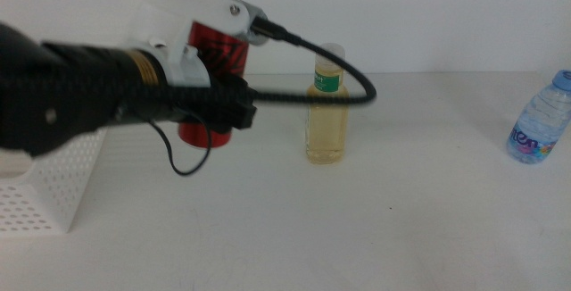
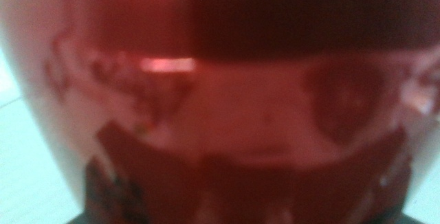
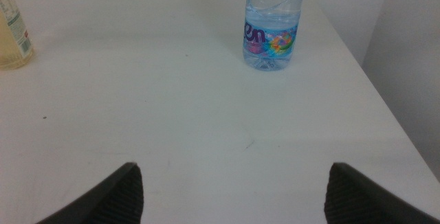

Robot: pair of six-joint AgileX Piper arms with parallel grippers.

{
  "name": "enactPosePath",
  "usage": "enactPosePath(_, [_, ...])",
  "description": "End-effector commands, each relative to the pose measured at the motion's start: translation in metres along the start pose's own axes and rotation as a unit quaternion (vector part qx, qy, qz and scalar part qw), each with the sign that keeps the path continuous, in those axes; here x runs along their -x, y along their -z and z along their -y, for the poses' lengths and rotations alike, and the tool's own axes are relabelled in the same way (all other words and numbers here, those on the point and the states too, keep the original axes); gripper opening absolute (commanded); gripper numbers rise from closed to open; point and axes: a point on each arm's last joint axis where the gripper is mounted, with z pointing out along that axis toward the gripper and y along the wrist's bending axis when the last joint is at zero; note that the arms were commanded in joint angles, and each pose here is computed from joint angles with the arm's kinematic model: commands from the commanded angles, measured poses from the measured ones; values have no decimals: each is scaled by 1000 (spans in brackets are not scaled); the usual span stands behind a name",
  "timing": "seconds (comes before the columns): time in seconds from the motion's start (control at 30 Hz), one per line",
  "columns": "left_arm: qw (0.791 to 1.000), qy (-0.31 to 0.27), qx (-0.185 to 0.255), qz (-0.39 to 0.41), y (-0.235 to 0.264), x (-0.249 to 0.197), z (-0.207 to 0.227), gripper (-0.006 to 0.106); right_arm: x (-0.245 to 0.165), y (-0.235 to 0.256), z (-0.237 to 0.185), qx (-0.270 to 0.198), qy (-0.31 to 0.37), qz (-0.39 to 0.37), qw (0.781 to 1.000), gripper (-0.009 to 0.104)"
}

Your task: Use arms to grab the bottles and put them into the dustbin to the left of the table.

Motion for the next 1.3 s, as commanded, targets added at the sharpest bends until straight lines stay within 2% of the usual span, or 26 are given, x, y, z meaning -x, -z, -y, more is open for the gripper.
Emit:
enactPosePath(0.0, [998,6,6,58,18,30,-9,-5,8,3,0,-2,13,43,999,79])
enactPosePath(0.47, [994,87,50,-39,40,16,-98,-5,8,3,0,-2,13,43,999,79])
enactPosePath(0.67, [985,127,77,-86,58,19,-134,-5,8,3,0,-2,13,43,999,79])
enactPosePath(0.93, [968,177,78,-163,51,18,-180,-5,8,3,0,-2,13,43,999,79])
enactPosePath(1.27, [951,217,99,-197,47,21,-243,-5,8,3,0,-2,13,43,999,79])
